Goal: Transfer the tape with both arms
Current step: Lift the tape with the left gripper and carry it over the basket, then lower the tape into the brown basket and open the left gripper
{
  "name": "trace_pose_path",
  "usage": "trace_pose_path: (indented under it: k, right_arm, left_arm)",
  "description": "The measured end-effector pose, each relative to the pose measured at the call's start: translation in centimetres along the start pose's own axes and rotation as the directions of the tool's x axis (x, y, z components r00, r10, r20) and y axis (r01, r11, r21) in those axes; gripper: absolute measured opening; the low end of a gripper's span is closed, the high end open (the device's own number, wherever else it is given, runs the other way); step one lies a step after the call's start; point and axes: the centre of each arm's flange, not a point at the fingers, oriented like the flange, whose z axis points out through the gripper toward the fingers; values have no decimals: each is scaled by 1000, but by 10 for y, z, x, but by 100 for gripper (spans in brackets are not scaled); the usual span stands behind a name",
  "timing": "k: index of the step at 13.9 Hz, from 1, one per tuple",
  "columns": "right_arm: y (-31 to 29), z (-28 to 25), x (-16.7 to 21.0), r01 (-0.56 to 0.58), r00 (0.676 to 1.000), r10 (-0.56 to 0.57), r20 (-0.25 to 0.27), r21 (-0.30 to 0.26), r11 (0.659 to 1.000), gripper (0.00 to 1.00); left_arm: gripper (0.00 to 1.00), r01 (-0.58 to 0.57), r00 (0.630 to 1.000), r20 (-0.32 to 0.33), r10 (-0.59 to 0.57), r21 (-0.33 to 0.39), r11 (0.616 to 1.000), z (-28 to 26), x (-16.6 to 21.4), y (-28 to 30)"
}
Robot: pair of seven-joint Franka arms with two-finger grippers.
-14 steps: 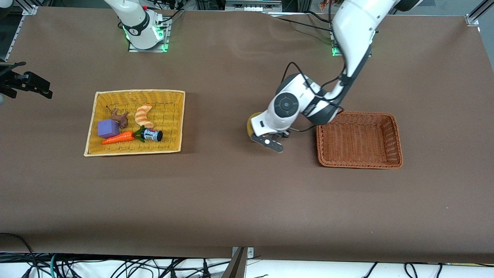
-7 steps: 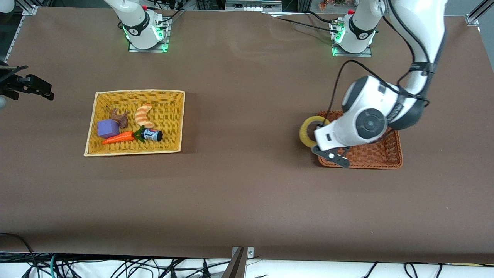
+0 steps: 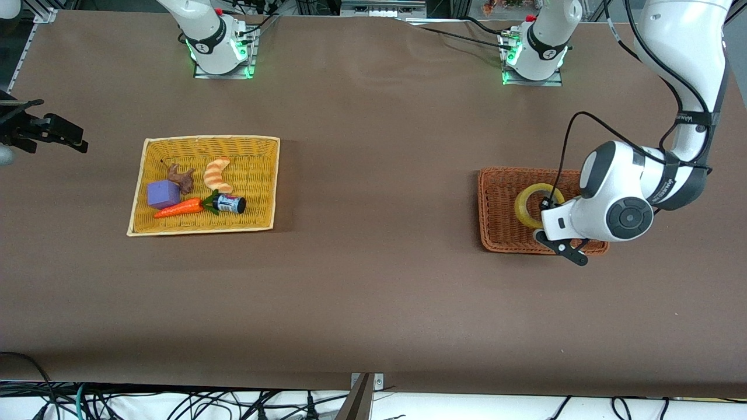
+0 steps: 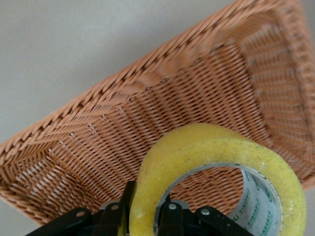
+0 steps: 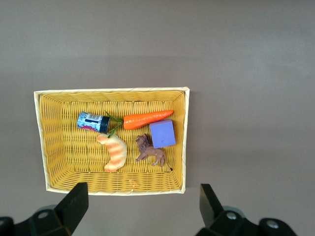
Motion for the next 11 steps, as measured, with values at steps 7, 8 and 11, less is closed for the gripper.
trace_pose_path:
  k: [7, 8, 11]
  right_arm:
    - [0, 0, 0, 4, 1000, -4, 1, 0, 1000, 100]
    - [0, 0, 0, 4, 1000, -4, 1, 0, 1000, 100]
    - [0, 0, 0, 4, 1000, -4, 1, 0, 1000, 100]
  left_arm:
    - [37, -172, 982, -68, 175, 38, 984, 45, 0, -33]
    - [46, -180, 980, -74, 183, 44, 983, 40, 0, -33]
    - [76, -190, 974, -106, 198, 82, 978, 3, -4, -25]
